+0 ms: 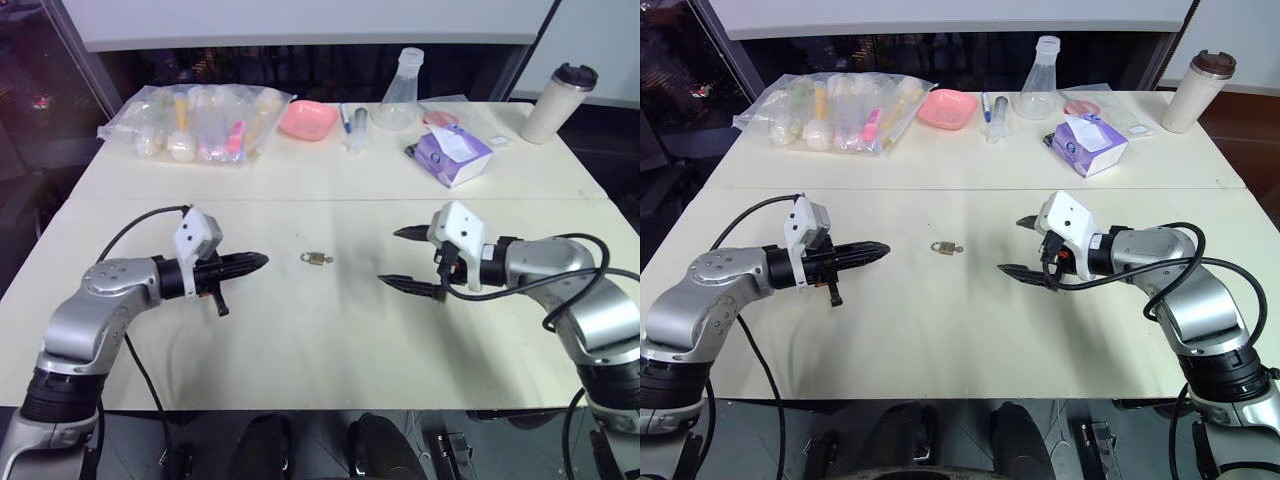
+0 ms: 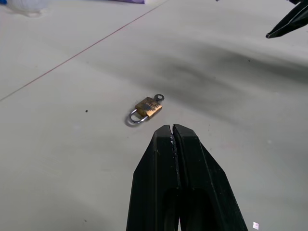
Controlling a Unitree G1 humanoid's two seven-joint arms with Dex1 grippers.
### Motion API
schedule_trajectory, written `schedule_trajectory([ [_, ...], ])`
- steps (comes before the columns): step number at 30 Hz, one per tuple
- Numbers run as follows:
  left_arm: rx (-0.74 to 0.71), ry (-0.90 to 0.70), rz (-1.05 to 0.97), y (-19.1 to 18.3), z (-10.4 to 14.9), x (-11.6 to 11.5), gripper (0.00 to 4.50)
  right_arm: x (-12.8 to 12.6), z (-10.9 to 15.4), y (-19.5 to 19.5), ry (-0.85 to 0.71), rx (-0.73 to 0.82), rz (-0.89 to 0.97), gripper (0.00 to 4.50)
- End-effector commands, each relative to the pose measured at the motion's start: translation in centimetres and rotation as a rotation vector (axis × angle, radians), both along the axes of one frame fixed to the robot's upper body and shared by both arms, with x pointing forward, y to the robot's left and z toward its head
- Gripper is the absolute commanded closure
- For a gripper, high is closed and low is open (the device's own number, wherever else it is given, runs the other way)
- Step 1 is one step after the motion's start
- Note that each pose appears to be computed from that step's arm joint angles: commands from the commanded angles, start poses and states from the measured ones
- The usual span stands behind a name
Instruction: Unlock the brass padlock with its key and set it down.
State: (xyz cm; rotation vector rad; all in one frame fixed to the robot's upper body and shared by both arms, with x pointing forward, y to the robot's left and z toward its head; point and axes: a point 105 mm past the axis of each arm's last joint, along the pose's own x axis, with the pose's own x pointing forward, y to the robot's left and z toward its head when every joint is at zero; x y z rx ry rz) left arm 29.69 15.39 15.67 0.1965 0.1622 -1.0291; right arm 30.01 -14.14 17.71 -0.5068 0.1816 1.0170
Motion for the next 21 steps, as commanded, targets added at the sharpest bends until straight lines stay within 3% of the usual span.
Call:
schedule_trajectory([
  [1,0.012,-0.064,0.012,0.24,1.05,0.15,4.5,-0.29,1.08,0.39,-0.044,-0.004,0.021,0.05],
  [21,0.014,-0.05,-0.003,0.2,1.06,0.04,4.5,-0.24,0.59,1.09,-0.029,0.0,0.042,0.05],
])
